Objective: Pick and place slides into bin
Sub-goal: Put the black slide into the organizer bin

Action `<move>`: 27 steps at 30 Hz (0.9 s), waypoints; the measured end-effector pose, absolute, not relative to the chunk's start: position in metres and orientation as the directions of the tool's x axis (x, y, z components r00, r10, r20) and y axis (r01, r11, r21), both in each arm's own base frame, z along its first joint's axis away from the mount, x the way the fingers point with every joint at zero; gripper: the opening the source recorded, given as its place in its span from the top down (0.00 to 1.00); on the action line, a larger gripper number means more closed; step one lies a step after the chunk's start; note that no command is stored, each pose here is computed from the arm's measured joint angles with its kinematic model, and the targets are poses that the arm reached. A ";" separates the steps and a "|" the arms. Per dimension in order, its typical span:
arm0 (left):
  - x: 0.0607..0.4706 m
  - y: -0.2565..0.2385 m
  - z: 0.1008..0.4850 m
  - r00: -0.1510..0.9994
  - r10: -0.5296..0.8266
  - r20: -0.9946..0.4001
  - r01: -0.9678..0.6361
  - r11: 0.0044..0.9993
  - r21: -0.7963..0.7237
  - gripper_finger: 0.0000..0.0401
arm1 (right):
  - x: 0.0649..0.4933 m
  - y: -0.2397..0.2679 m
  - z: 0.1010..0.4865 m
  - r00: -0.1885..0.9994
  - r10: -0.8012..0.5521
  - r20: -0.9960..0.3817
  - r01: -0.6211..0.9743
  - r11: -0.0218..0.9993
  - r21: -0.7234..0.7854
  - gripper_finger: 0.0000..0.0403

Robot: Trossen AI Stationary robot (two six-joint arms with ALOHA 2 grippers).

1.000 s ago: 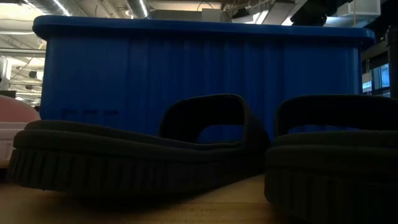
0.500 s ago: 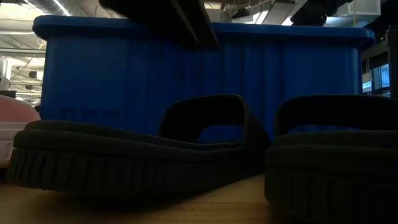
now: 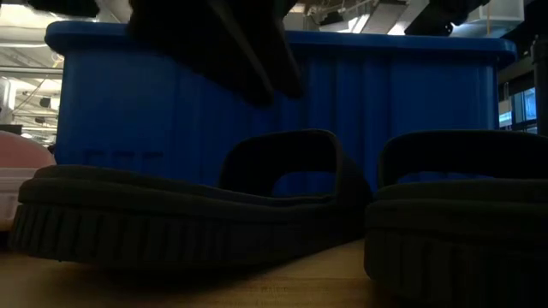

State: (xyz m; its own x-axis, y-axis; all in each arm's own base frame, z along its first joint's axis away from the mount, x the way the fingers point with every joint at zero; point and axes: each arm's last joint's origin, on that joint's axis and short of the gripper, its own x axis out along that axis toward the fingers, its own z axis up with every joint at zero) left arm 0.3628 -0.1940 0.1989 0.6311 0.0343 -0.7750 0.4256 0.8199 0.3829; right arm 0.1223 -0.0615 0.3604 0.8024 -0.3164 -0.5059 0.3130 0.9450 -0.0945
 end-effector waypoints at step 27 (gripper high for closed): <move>0.371 -0.188 0.176 0.689 0.257 -0.678 0.257 0.788 0.559 0.83 | 0.126 -0.063 0.326 0.763 -0.297 -0.574 0.306 0.948 -0.084 0.38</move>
State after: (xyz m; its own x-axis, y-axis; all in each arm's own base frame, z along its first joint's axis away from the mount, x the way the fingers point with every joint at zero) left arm 0.3706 -0.1881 0.1764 0.6887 0.2567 -0.6781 0.2570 0.7880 0.5594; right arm 0.1255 -0.0633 0.3260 0.7634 -0.2967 -0.5737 0.3058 0.9484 -0.0836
